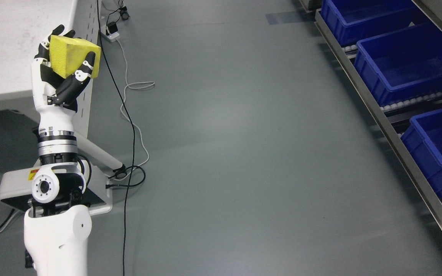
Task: Move yellow foam block to right shelf middle
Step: 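Hold the cube up in the left hand while turning toward the blue-bin shelf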
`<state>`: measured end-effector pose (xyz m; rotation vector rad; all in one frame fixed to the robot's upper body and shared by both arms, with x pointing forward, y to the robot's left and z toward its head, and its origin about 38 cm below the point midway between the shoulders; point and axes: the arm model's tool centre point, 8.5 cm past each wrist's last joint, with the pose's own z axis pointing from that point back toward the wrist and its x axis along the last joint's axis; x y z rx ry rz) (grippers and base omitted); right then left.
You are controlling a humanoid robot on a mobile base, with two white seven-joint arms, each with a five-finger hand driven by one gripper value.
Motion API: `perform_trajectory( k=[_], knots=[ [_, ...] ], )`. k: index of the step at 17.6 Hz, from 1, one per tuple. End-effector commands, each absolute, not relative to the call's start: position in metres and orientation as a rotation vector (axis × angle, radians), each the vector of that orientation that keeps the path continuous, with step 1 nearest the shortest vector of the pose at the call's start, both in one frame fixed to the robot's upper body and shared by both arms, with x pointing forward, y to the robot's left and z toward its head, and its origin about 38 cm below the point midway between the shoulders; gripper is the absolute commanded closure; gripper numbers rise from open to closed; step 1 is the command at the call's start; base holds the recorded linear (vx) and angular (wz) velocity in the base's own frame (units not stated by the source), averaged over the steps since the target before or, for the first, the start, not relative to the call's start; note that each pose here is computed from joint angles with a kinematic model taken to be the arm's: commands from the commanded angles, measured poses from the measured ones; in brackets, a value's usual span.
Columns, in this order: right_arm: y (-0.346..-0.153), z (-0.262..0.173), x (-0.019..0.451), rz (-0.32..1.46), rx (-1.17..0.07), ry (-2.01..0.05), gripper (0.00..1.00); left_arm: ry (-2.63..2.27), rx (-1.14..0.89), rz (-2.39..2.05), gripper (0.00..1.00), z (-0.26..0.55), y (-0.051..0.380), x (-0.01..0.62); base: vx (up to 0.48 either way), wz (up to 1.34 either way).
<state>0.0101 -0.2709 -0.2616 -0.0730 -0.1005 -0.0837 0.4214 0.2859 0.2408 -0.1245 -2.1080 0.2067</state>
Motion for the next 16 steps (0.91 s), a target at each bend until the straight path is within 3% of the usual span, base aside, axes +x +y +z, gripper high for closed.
perform_trajectory(
  k=[1, 16],
  knots=[
    [-0.2827, -0.2605, 0.0181, -0.082, -0.091, -0.122, 0.00, -2.132, -0.131, 0.133, 0.59, 0.2494, 0.2839, 0.4200, 0.344, -0.25],
    [-0.2827, -0.2605, 0.0171, -0.082, -0.091, -0.121, 0.00, -2.125, -0.125, 0.152, 0.59, 0.2483, 0.2865, 0.4206, 0.352, -0.24]
  ],
)
